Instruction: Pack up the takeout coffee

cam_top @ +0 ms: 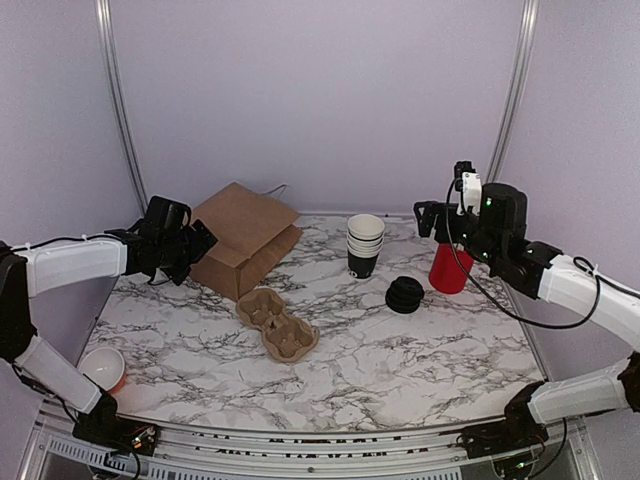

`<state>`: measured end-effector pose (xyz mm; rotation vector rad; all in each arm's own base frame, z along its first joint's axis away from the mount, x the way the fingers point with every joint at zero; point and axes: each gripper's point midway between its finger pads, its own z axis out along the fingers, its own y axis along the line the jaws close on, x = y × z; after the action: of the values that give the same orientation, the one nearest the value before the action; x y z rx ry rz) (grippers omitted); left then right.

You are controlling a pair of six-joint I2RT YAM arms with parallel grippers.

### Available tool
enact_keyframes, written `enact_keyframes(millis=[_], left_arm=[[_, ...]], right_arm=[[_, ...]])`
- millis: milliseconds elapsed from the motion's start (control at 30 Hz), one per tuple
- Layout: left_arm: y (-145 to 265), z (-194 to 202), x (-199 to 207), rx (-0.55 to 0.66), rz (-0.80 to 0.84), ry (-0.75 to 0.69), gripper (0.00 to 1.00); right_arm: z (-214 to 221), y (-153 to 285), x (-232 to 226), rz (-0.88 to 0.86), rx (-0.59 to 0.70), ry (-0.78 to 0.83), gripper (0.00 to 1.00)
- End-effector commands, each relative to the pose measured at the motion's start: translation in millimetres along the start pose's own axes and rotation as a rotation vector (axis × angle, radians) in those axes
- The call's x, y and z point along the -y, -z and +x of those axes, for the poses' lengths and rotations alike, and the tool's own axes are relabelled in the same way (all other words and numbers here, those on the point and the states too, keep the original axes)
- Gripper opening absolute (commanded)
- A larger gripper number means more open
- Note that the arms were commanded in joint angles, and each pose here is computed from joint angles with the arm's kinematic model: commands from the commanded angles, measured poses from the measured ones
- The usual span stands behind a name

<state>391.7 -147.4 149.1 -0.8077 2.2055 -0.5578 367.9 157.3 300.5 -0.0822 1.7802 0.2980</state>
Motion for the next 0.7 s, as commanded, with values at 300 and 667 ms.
enact_keyframes(millis=[300,667], left_arm=[[-40.3,3.0,-31.4,-0.101,0.036,0.164,0.97],[-31.2,11.5,-71.7,-0.087,0.001,0.209,0.96]], right_arm=[[-16.8,-1.9,-15.8,-0.057,-0.005,-0.031,1.00],[-12.5,-5.3,-16.0,-0.056,-0.017,-0.006,1.00]])
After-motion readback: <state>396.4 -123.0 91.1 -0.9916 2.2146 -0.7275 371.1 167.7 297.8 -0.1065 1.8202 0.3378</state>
